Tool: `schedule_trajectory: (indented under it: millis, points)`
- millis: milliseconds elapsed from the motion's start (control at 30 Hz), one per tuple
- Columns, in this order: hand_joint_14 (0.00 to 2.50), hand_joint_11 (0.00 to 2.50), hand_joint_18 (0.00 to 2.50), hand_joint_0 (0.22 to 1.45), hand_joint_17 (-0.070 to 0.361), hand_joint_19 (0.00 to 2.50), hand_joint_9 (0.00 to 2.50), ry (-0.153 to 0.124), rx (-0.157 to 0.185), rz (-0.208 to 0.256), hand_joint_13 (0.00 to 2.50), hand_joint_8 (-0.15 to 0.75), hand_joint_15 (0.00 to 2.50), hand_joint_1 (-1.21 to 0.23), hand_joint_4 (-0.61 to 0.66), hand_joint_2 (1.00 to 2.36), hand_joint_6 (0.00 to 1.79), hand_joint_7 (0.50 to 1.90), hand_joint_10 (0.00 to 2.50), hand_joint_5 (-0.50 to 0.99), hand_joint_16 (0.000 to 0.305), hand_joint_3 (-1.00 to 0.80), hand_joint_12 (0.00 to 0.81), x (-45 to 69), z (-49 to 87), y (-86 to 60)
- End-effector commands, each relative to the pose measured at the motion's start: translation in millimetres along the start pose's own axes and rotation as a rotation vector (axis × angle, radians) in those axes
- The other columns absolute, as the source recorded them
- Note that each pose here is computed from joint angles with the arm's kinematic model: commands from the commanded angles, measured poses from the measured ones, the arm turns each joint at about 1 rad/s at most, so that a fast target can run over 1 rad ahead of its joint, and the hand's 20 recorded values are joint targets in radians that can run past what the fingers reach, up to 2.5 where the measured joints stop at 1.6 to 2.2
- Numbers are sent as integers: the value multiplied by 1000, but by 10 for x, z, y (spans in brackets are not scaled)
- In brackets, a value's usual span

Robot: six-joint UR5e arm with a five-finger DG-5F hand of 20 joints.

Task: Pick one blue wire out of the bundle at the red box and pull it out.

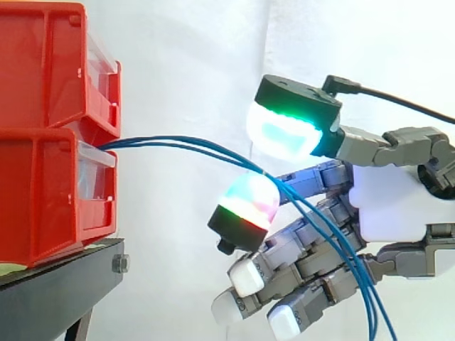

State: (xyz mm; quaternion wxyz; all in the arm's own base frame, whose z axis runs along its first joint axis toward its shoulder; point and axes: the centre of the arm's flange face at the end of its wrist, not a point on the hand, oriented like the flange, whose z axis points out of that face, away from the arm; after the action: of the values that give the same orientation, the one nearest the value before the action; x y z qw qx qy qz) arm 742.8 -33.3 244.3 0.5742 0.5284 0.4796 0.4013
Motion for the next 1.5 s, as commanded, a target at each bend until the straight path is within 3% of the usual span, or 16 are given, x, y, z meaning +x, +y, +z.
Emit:
schedule_trajectory:
  millis: [0,133,267,433,533,700,767,833,900,1000,1067,1167,1267,1467]
  points:
    - [8,485,699,582,143,429,774,0,-2,3,554,395,222,-477,294,1012,874,1143,16,-157,63,-347,473,-2,4,8]
    - [7,500,719,563,143,421,778,-3,-10,8,566,408,213,-631,308,1018,883,1179,13,-158,64,-201,478,-9,26,50]
    - [7,513,719,587,142,412,763,-3,-11,9,566,400,222,-766,267,1019,894,1178,15,-165,63,-173,475,-18,32,56]
    - [7,515,724,657,140,364,716,-3,-13,10,554,386,200,-890,212,1014,910,1113,15,-181,62,-309,468,-18,35,63]
    - [7,509,729,720,140,330,696,-5,-12,8,552,378,189,-940,246,1004,914,1123,13,-188,62,-446,465,-19,35,63]
    - [7,516,737,739,140,312,693,-5,-17,10,551,370,182,-934,255,1000,915,1089,14,-188,62,-500,460,-18,39,67]
    - [7,522,731,650,140,331,688,-7,-16,8,549,366,196,-911,262,1000,914,1082,16,-187,62,-500,460,-20,39,67]
    - [7,518,719,529,146,371,702,-7,-16,8,531,389,209,-765,273,1000,907,1090,13,-183,65,-500,475,-20,39,67]
    - [8,509,730,485,155,398,730,-7,-18,9,542,407,221,-610,274,1000,897,1092,15,-172,69,-500,497,-19,42,74]
    - [7,494,694,540,146,434,764,-7,-18,9,535,397,224,-420,260,1000,878,1145,13,-157,65,-500,474,-19,42,74]
    - [8,487,677,583,141,451,783,-7,-16,8,542,391,229,-393,247,1007,876,1160,13,-151,63,-421,466,-19,41,73]
    - [7,492,681,576,140,443,785,-7,-16,8,546,396,230,-459,254,1015,877,1161,13,-148,62,-306,467,-19,41,73]
    - [7,510,699,562,142,433,754,-7,-16,8,555,394,226,-671,281,1018,890,1172,13,-162,63,-189,474,-19,41,73]
    - [8,528,702,608,141,406,727,-9,-18,9,553,386,219,-820,201,1020,909,1162,14,-179,62,-199,466,-30,46,79]
